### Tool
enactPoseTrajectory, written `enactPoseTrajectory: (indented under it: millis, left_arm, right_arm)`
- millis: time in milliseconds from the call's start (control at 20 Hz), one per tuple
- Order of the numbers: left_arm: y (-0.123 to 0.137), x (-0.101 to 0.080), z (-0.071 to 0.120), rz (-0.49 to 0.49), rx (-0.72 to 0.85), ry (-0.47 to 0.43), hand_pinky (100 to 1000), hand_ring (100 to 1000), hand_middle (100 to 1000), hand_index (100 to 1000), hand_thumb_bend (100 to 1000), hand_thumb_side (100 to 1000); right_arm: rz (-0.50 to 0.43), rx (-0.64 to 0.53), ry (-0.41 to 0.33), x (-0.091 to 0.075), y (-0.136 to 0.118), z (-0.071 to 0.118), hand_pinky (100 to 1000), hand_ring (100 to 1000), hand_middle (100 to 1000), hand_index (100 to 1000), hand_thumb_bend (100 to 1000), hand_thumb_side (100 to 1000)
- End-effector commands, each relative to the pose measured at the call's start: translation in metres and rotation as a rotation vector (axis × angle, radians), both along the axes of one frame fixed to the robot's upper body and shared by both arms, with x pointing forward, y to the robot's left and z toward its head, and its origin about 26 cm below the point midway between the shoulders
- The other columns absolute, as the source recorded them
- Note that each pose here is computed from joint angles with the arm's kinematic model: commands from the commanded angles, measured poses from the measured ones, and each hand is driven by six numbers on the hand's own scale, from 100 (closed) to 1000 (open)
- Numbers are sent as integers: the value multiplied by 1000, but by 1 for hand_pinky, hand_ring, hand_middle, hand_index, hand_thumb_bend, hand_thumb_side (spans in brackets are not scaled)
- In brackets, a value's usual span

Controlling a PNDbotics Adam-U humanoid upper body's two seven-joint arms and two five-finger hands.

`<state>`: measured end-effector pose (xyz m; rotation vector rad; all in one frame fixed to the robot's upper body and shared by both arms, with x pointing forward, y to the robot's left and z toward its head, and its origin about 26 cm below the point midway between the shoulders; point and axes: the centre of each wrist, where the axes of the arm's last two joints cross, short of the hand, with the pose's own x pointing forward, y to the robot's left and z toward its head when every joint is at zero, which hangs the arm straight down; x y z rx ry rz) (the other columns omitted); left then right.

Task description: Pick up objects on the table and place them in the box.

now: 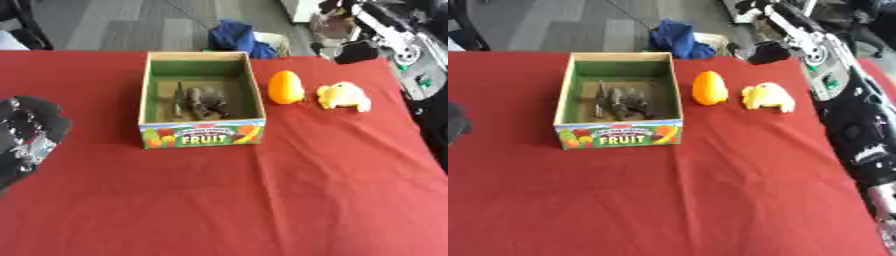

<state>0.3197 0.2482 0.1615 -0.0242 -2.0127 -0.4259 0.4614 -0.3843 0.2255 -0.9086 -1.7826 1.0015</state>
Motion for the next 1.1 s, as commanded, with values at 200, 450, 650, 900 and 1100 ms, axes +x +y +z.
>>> enactPoseTrajectory:
  millis: [200, 450, 650, 900, 1100]
  left_arm:
    - [5, -1, 8, 16, 19, -28, 618, 580, 567, 614, 576, 378]
    - [6, -2, 7, 19, 20, -25, 618, 581, 567, 614, 576, 379]
    - [5, -2, 7, 17, 20, -26, 617, 581, 566, 614, 576, 380]
    - [5, -2, 7, 16, 19, -26, 617, 581, 566, 614, 576, 381]
    - [4, -2, 7, 14, 19, -28, 617, 581, 568, 614, 575, 381]
  right_arm:
    - [-223, 73, -48, -10, -49, -5, 896, 1000, 883, 923, 351, 296]
    - [-293, 93, 32, -14, -64, -30, 914, 1000, 898, 929, 357, 372]
    - [-327, 110, 114, -17, -71, -52, 914, 1000, 892, 929, 351, 410]
    - [-324, 126, 179, -18, -71, -71, 915, 1000, 882, 929, 355, 449]
    - [-288, 126, 217, -16, -65, -78, 916, 1000, 878, 930, 359, 479]
